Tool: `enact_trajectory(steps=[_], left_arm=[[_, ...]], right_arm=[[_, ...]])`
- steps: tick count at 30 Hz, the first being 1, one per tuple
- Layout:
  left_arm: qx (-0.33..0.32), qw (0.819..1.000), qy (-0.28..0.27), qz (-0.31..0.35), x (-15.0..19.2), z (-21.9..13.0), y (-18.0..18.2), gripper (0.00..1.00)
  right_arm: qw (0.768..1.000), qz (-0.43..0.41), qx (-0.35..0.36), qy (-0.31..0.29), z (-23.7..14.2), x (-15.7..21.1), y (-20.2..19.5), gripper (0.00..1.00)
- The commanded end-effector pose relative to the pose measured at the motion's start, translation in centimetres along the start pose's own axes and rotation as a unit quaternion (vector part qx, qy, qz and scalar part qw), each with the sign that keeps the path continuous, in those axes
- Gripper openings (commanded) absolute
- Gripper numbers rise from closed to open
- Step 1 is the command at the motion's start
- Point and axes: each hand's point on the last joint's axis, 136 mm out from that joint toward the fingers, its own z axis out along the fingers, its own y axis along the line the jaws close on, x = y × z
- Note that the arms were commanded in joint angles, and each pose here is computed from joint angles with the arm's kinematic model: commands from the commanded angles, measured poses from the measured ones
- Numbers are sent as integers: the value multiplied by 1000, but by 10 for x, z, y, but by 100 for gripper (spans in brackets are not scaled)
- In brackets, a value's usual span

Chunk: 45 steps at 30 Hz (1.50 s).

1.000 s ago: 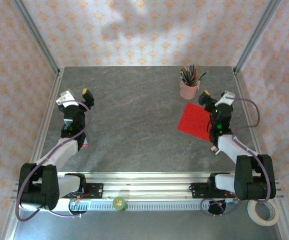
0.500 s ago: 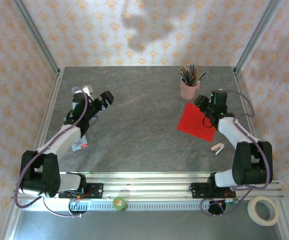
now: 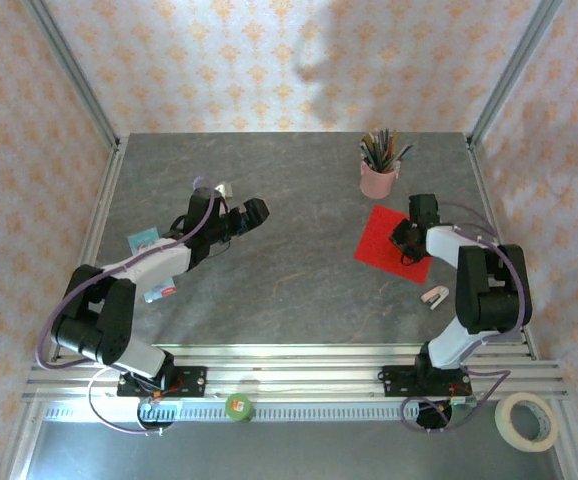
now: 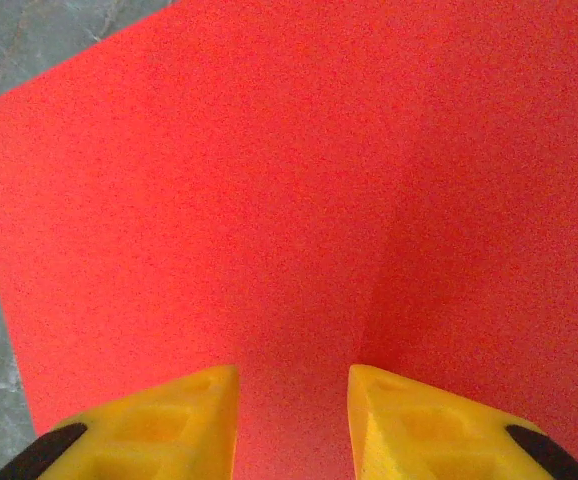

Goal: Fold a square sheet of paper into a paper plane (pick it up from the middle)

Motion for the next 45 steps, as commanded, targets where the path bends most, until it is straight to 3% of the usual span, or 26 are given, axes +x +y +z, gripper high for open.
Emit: enact_trajectory(steps=[1,7,15,24,27,32,39,45], left_arm=[[15,1000,0,-4,-4,4,-12,99],[1,1000,4,-11,0,12,-3,99],[-23,1000,5,-19,3,19,11,99],[-60,998,14,-28,11,21,28,99],[-68,997,20,-31,15,19,33,99],[-81,996,33,-29,23,12,37,99],[-80,995,53,-24,42,6,36,99],[-84,994,66,-19,52,8,37,99]], right_arm=[[1000,5,16,11,4,6,-8,34],[998,-15,-19,65,11,46,19,36],[987,-63,-76,130,12,130,91,36],[964,-9,-174,199,-2,228,173,36],[959,1,-204,198,-11,226,194,36],[962,-26,-241,124,-40,181,215,37],[973,-162,-127,101,1,164,191,37],[978,-167,-91,90,24,155,188,38]])
